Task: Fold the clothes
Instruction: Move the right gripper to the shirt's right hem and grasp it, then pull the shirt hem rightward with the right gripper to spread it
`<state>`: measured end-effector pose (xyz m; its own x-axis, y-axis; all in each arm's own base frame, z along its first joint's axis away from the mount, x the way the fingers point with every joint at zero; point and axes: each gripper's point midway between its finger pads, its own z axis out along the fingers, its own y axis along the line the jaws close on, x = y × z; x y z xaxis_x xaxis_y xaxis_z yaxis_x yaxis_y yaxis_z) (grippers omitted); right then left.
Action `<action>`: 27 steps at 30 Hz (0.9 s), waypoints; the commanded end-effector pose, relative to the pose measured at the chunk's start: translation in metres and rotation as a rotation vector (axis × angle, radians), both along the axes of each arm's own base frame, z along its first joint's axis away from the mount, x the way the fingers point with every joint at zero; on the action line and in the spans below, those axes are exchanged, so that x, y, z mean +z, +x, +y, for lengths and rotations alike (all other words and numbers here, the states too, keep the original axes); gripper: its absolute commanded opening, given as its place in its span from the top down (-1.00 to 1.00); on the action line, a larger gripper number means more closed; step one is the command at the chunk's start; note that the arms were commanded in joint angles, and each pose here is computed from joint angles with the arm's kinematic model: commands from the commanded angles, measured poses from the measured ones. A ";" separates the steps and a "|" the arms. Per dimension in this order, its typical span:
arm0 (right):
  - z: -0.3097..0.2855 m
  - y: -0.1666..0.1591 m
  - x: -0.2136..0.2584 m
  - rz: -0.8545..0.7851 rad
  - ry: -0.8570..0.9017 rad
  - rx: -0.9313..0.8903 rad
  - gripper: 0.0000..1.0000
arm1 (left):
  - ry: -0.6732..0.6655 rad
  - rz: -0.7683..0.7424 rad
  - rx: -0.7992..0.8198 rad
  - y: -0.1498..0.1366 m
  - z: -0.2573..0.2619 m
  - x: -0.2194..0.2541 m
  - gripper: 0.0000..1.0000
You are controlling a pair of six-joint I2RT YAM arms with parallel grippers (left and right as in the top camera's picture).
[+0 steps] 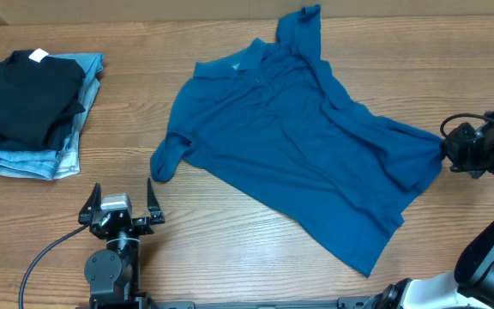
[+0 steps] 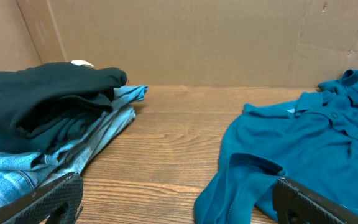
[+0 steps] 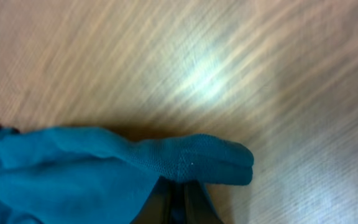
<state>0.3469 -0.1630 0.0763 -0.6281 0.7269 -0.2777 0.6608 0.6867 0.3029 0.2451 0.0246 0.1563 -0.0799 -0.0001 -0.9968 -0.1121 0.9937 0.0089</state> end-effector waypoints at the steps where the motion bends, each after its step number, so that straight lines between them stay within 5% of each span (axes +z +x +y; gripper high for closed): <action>1: -0.017 0.018 0.013 -0.069 -0.073 -0.003 0.93 | -0.008 -0.010 0.005 0.000 0.000 0.001 -1.00; 12: -0.065 0.068 0.038 -0.080 -0.176 -0.041 0.93 | -0.008 -0.010 0.005 0.000 0.000 0.001 -1.00; 27: -0.137 0.140 0.001 -0.146 -0.424 -0.031 0.93 | -0.008 -0.010 0.005 0.000 0.000 0.001 -1.00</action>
